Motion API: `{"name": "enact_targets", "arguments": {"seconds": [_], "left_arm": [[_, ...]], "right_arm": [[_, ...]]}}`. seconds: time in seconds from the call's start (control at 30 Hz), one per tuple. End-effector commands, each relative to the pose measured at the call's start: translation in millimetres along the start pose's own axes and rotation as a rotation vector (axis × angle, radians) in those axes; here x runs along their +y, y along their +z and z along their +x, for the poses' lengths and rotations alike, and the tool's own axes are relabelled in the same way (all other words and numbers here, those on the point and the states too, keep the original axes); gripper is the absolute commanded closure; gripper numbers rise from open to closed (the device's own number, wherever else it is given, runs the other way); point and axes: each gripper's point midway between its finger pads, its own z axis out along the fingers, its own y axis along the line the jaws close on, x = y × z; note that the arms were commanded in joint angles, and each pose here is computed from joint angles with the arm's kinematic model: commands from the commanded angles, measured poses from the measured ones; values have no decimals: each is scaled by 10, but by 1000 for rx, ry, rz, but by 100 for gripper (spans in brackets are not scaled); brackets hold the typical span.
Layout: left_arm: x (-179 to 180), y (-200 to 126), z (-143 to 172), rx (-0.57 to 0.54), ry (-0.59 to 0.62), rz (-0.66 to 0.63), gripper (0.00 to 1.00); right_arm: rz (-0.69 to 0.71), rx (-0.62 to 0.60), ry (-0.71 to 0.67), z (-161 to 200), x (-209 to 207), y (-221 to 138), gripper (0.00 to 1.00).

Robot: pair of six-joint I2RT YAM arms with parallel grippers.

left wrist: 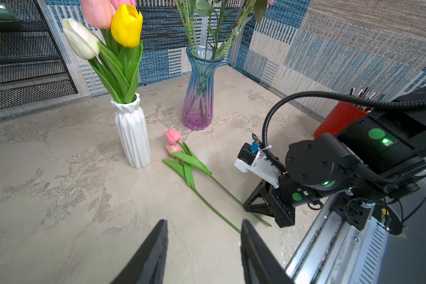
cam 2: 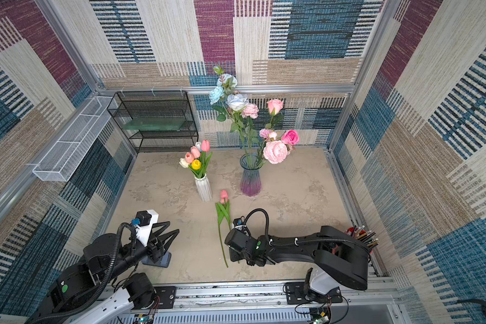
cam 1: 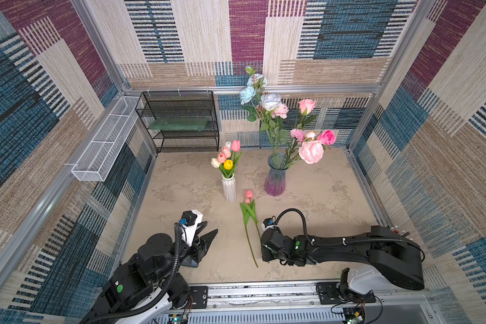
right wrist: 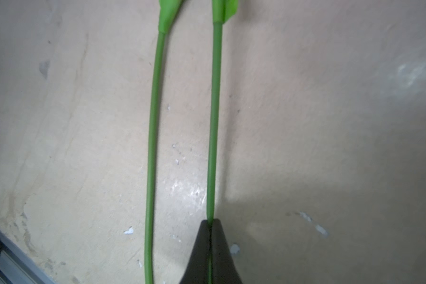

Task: Pick out pink flowers from the vase
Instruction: Place the flower at the center of the board.

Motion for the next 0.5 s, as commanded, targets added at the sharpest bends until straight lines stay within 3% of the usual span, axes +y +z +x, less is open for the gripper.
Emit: {"name": "enact_targets", "arguments": {"seconds": [0.0, 0.47], "left_arm": [[-2, -2, -7, -1, 14, 1, 50], [15, 8, -5, 0, 22, -9, 50]], "right_arm": [[-30, 14, 8, -21, 90, 93, 100], [-23, -4, 39, -461, 56, 258, 100]]}}
